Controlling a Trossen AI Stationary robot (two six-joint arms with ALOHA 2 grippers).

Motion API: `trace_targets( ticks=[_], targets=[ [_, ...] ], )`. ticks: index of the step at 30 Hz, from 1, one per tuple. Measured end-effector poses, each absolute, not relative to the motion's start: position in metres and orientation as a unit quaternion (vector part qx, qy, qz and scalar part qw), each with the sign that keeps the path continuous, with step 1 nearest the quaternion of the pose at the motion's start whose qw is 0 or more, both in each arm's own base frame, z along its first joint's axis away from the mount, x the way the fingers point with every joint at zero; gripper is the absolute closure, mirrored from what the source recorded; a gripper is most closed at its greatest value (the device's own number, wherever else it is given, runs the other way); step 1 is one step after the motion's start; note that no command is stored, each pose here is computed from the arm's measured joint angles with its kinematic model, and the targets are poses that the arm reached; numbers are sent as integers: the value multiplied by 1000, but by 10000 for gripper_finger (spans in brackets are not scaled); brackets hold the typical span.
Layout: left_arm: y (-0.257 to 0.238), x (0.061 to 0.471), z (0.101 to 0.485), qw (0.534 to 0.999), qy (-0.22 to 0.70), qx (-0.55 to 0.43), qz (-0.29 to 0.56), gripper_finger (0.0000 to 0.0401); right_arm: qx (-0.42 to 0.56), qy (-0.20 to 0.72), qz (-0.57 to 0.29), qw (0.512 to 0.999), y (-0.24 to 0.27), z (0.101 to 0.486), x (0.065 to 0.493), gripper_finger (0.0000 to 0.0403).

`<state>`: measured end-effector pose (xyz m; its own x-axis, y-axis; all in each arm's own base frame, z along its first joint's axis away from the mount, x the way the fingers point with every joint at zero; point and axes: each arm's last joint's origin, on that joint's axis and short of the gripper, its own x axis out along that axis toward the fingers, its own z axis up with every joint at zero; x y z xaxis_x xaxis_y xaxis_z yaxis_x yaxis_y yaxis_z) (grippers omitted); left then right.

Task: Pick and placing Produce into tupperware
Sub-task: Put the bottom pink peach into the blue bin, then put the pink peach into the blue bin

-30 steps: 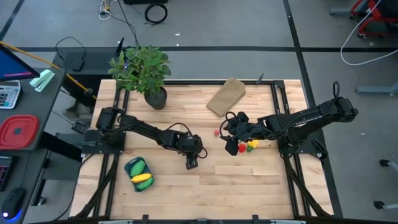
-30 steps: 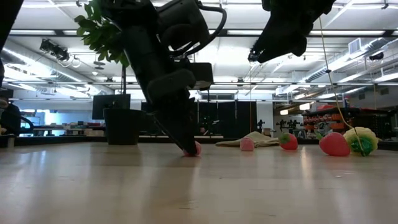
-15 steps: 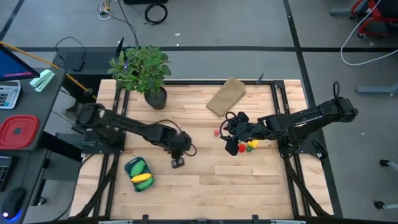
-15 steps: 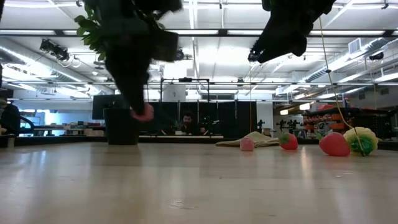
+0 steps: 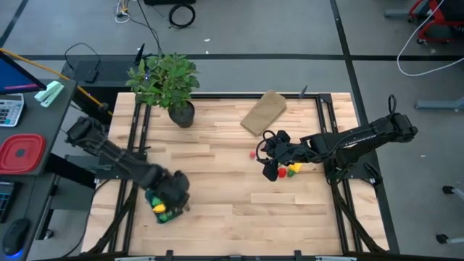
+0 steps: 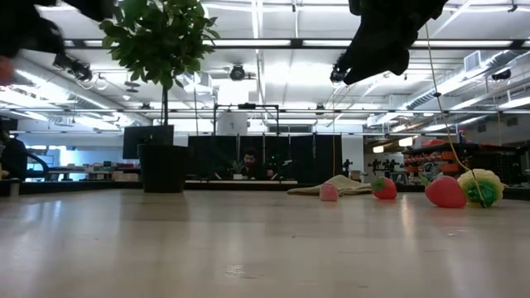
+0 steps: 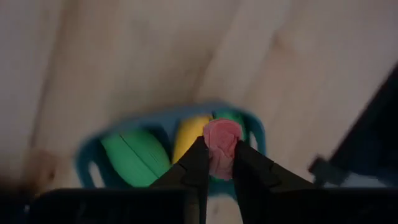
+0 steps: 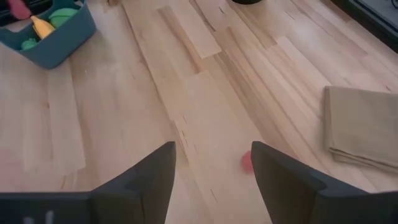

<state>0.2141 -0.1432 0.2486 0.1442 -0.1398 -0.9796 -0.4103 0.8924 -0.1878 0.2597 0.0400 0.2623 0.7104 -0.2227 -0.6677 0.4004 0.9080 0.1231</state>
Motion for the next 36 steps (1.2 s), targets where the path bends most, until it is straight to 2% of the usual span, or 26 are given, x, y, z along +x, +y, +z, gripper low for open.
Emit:
trace_targets(
  ticks=[4,14,19,31,36],
  targets=[
    [-160,201,249,716,652,-226,104,349,131,340,-170,916,40,262,260,183],
    [-165,181,239,666,670,-226,237,337,139,338,-173,914,40,262,260,183],
    [-169,188,232,667,671,-224,235,337,139,338,-173,914,40,262,260,183],
    [-176,197,210,656,691,-182,243,267,140,338,-173,914,40,262,260,183],
    [-176,199,207,672,675,-164,256,229,140,338,-173,914,40,262,260,183]
  ],
)
